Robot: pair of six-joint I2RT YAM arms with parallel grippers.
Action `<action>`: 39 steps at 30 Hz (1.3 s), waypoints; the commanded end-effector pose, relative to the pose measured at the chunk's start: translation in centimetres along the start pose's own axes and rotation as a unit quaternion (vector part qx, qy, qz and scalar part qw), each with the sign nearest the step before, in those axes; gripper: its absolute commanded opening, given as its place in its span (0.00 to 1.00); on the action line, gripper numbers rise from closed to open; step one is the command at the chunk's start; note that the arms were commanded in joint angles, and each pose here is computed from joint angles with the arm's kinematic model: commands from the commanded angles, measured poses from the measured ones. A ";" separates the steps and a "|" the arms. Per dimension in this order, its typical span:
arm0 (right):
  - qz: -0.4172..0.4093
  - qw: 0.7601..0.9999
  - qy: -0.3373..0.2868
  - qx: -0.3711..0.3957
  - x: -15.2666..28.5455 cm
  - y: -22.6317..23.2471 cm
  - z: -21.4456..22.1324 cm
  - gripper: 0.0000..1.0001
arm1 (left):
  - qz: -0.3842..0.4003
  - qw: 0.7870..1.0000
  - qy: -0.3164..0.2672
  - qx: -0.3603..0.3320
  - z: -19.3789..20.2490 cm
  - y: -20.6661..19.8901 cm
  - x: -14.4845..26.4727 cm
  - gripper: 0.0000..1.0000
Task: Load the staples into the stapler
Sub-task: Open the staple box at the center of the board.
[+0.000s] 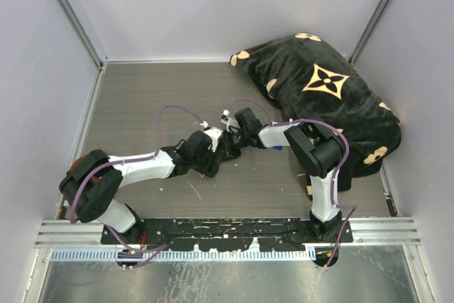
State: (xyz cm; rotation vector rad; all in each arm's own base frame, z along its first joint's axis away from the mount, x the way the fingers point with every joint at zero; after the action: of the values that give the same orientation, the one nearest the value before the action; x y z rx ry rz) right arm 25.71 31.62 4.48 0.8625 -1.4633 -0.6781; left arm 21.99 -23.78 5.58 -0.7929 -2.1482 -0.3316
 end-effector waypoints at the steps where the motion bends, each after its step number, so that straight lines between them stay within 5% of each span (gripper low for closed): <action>1: 0.008 0.999 -0.027 0.016 0.6 0.8 0.3 0.12 | -0.015 0.998 -0.040 0.041 -2.0 0.0 2.3 0.70; 6: -0.006 0.998 -0.062 -0.005 1.1 0.6 0.3 0.10 | -0.064 0.985 -0.046 0.155 -2.1 1.0 5.4 0.75; 13: -0.030 0.994 -0.107 -0.026 1.7 1.0 0.4 0.10 | -0.039 0.945 -0.012 0.324 0.7 1.0 5.6 0.53; 27: -0.021 0.993 -0.112 -0.023 2.1 0.9 0.6 0.09 | -0.058 0.932 0.038 0.355 2.5 1.1 2.6 0.35; 39: -0.010 0.994 -0.112 -0.019 2.3 0.7 0.7 0.09 | -0.092 0.924 0.002 0.372 2.6 2.3 3.5 0.35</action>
State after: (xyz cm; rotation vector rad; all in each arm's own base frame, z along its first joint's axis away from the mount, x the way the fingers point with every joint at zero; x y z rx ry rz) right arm 24.34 30.08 4.74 0.7521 -1.5770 -0.8404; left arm 19.56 -20.22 5.85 -0.2133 -2.0324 0.3505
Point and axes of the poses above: each gripper's point midway between its finger pads, its own x axis back along the fingers, its own y axis along the line the jaws close on, z = x × y, the point moved 4 cm from there along x, back along the fingers, and after that the axes turned 9 degrees about -x, right-handed, at the moved point
